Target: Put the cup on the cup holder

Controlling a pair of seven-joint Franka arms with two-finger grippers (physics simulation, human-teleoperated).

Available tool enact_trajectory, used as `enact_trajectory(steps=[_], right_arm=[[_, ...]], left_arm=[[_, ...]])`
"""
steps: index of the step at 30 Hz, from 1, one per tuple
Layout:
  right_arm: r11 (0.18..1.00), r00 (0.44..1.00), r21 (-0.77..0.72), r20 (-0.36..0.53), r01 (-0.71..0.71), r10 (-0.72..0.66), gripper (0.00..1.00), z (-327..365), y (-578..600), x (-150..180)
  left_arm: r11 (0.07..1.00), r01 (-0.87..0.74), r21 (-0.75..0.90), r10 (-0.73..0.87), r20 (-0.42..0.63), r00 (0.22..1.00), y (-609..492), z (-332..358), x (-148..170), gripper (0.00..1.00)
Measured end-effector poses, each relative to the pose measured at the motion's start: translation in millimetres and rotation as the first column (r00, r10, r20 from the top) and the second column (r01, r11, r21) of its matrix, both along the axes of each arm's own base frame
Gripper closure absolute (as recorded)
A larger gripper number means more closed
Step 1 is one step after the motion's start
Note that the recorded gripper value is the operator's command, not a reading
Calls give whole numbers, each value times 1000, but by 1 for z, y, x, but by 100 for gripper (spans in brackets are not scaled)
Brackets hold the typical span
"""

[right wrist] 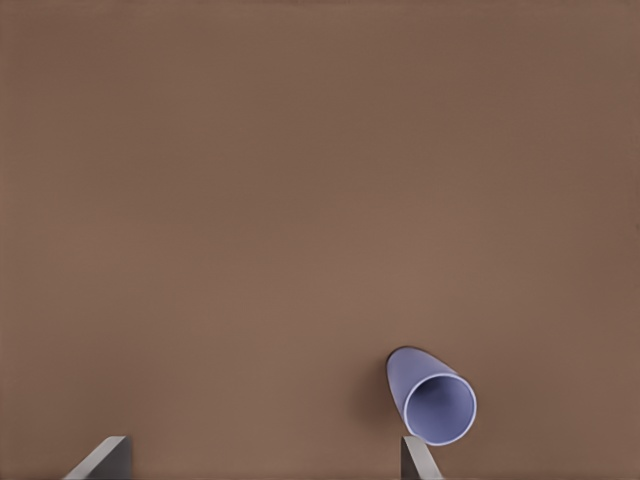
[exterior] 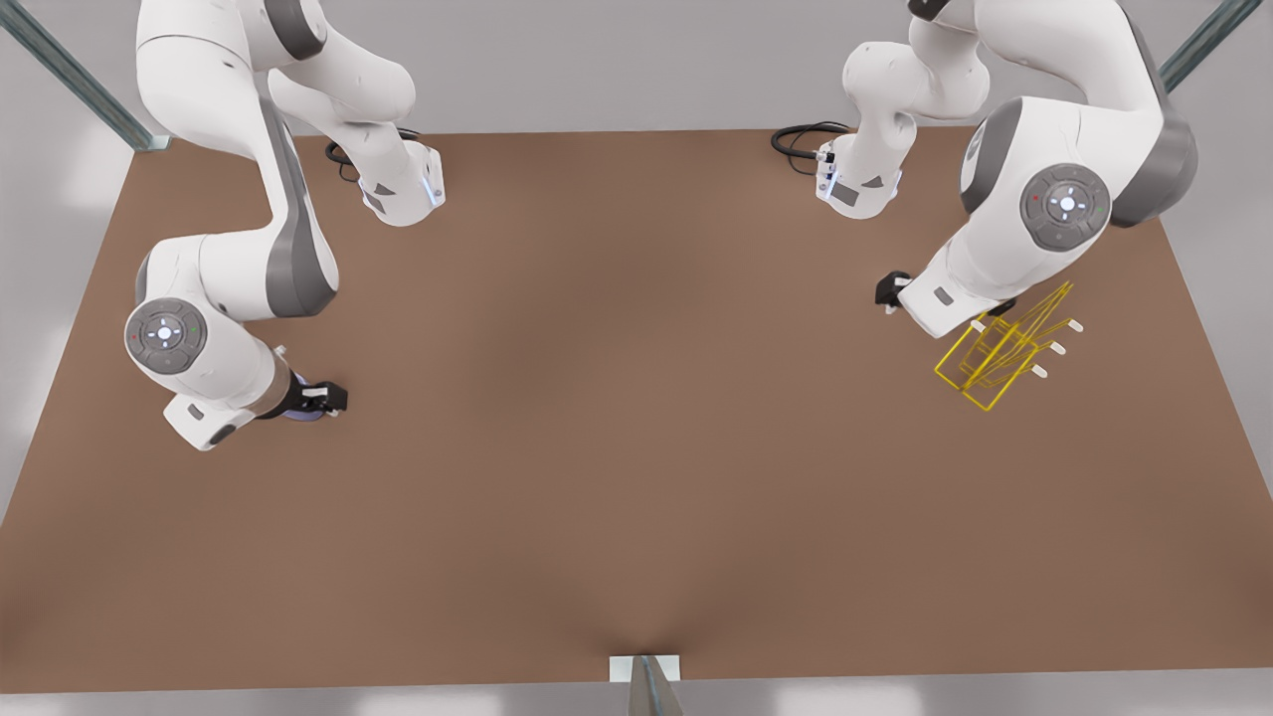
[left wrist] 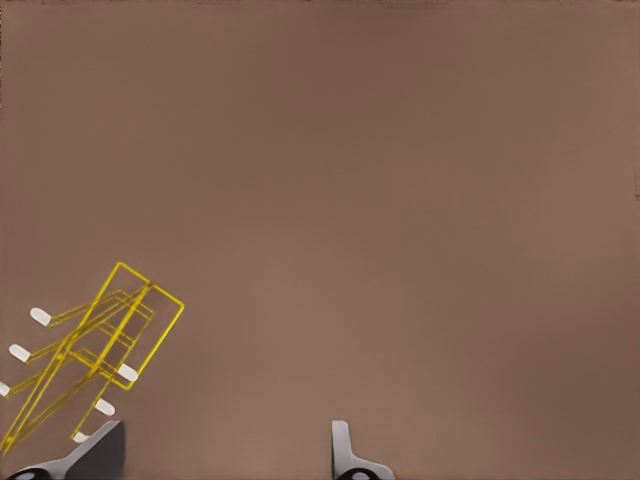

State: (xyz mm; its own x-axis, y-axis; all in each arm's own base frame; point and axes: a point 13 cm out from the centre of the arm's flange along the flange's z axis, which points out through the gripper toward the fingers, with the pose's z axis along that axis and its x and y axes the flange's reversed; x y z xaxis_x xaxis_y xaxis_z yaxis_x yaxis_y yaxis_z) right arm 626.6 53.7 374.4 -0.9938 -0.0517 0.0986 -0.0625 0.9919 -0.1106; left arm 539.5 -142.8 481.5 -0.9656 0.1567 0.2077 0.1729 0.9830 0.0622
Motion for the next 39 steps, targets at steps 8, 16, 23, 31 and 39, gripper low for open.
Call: enact_trajectory(steps=[8,16,23,31,39], right_arm=[[993,981,9,-155,120,-117,0,-118,-79,6],[983,973,100,-189,156,-135,0,-166,-115,-48],[995,997,70,-40,73,-71,0,-181,-127,-85],[996,997,86,82,-14,7,0,-199,-132,-75],[993,993,90,96,-78,69,0,-208,-121,-81]], left_arm=[[1000,1,2,-1,13,1000,-4,-8,8,0],[1000,4,5,-4,15,1000,-6,-10,10,0],[1000,7,7,-7,12,1000,-9,-11,9,0],[1000,5,9,-5,9,1000,-9,-13,9,0],[1000,4,10,-4,6,1000,-9,-15,10,0]])
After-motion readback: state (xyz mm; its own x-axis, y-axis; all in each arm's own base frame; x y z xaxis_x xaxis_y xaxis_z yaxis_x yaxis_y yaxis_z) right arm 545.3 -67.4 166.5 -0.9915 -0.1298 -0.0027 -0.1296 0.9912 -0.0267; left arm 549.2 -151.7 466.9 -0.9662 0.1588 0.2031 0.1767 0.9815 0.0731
